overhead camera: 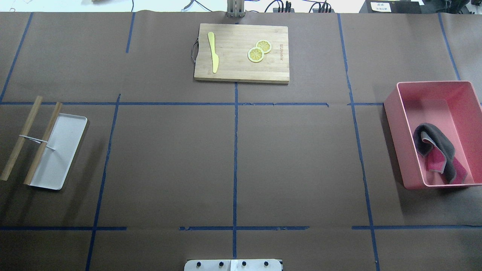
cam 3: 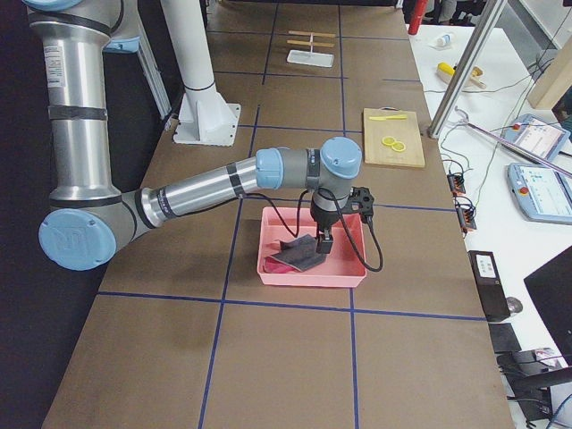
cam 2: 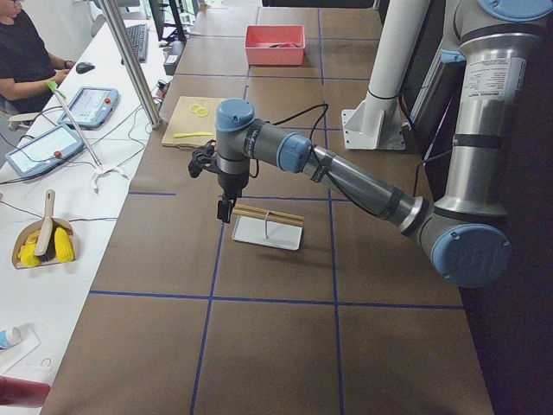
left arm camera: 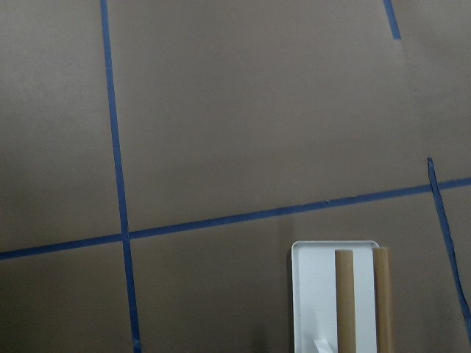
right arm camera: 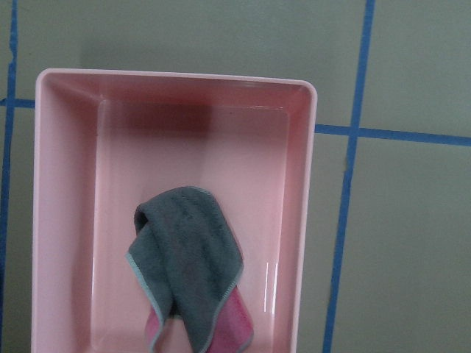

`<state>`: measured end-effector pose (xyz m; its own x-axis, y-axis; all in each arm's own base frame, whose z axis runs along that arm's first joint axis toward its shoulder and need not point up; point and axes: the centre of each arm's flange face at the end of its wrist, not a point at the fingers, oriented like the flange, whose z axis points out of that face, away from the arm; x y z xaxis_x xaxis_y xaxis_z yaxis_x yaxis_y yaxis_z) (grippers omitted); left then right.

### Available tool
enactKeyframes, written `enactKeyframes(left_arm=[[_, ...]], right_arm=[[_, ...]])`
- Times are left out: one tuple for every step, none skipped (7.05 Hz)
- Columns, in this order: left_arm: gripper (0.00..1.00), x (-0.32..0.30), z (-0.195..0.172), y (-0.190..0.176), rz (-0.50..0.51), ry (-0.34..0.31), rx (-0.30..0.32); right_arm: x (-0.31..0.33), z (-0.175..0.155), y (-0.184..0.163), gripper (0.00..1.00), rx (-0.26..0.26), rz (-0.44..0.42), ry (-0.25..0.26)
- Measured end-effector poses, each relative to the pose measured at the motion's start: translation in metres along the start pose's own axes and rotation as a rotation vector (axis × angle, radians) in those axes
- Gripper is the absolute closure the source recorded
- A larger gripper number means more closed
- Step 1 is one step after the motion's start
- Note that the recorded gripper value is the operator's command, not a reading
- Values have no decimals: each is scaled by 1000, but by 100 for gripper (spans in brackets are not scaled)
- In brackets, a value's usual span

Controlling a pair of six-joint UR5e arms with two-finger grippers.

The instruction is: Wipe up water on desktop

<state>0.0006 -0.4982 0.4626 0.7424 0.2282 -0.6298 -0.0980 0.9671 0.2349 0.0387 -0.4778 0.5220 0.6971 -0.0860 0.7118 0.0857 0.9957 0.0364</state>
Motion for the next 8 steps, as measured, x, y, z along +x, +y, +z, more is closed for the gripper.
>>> enactKeyframes(left_arm=[[0, -17, 2, 8, 17, 13, -54], [0, -25, 7, 20, 2, 55, -96], [0, -28, 12, 33, -18, 100, -121], [0, -29, 14, 42, -31, 124, -133], [0, -31, 17, 50, -40, 133, -142], [0, -35, 22, 58, -50, 137, -152], [0, -40, 28, 63, -60, 136, -164], [0, -48, 35, 71, -73, 136, -180]], right_arm=[[23, -17, 11, 0, 12, 15, -2], [41, -26, 23, 0, 19, 40, -4], [51, -27, 35, 0, 20, 60, -7], [56, -25, 43, 0, 18, 71, -9], [58, -24, 46, 0, 17, 76, -9], [58, -24, 47, 0, 18, 76, -8], [55, -27, 47, 0, 23, 71, -7], [53, -29, 46, 0, 28, 63, -5]])
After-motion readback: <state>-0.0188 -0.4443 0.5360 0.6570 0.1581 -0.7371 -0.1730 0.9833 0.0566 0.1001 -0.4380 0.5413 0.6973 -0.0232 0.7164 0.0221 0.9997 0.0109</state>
